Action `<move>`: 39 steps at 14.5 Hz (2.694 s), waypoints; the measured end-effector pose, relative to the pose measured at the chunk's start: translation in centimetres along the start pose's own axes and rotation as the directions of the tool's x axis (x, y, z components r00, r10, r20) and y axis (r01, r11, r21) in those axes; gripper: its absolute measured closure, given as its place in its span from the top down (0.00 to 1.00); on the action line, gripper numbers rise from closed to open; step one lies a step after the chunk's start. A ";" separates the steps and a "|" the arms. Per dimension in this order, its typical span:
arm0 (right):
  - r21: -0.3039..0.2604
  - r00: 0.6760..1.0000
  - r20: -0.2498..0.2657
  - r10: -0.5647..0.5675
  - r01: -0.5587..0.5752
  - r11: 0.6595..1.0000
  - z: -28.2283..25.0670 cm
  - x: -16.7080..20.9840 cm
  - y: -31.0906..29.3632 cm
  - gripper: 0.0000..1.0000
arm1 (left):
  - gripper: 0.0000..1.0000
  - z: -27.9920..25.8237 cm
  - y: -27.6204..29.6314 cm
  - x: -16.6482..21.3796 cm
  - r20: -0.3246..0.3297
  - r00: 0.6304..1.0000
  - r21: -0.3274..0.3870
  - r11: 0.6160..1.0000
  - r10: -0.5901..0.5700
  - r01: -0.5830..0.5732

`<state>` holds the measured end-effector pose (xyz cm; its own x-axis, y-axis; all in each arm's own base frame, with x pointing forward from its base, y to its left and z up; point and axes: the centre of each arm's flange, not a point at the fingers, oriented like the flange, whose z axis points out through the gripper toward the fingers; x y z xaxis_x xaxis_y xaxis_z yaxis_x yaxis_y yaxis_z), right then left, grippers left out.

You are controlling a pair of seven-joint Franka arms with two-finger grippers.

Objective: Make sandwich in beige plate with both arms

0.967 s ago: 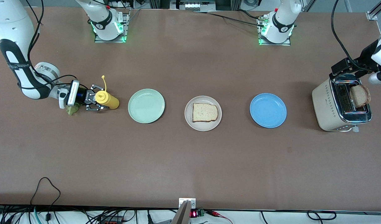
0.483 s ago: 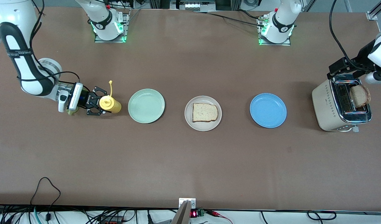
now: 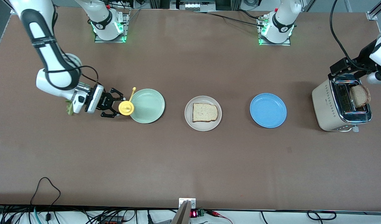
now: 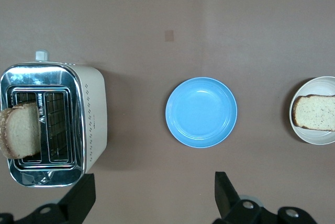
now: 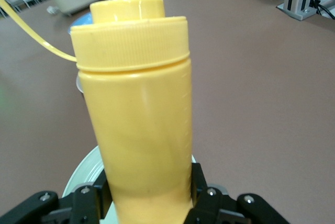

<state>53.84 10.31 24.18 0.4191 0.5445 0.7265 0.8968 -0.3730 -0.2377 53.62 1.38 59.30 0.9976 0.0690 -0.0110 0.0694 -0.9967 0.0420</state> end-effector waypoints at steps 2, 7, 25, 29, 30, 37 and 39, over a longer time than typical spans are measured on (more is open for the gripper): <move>-0.028 0.998 0.064 -0.005 0.006 1.000 1.0 1.8 -1.1 0.61 | 1.00 0.0 0.0 0.0 -0.002 1.000 0.000 1.000 0.000 0.000; -0.048 0.960 0.277 -0.033 0.048 0.998 2.1 7.7 -4.1 0.61 | 1.00 0.0 -0.1 0.0 -0.002 1.000 0.000 1.000 -0.002 0.002; -0.152 0.698 0.714 -0.054 0.230 0.961 12.6 17.0 -18.2 0.61 | 1.00 0.2 -0.3 0.7 -0.027 1.000 0.000 1.000 -0.006 0.006; -0.152 0.641 0.766 -0.043 0.245 0.958 15.9 17.4 -19.8 0.61 | 1.00 0.2 -0.2 0.7 -0.029 1.000 0.000 1.000 -0.004 0.004; -0.151 0.627 0.778 -0.039 0.247 0.957 16.5 17.6 -19.9 0.61 | 1.00 0.2 -0.2 0.7 -0.029 1.000 0.000 1.000 -0.004 0.004; -0.167 0.583 0.812 -0.009 0.248 0.954 20.1 18.6 -19.6 0.61 | 1.00 0.2 -0.2 0.7 -0.029 1.000 0.000 1.000 -0.004 0.004; -0.169 0.576 0.817 -0.003 0.246 0.954 21.1 18.6 -19.5 0.61 | 1.00 0.2 0.0 0.7 -0.029 1.000 0.000 1.000 0.001 -0.001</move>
<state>47.14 43.52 28.73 0.3541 0.9290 -0.1073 0.9350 -0.3494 0.0608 54.31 1.46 59.09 0.9974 0.0696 0.0182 0.0688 -0.9967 0.0423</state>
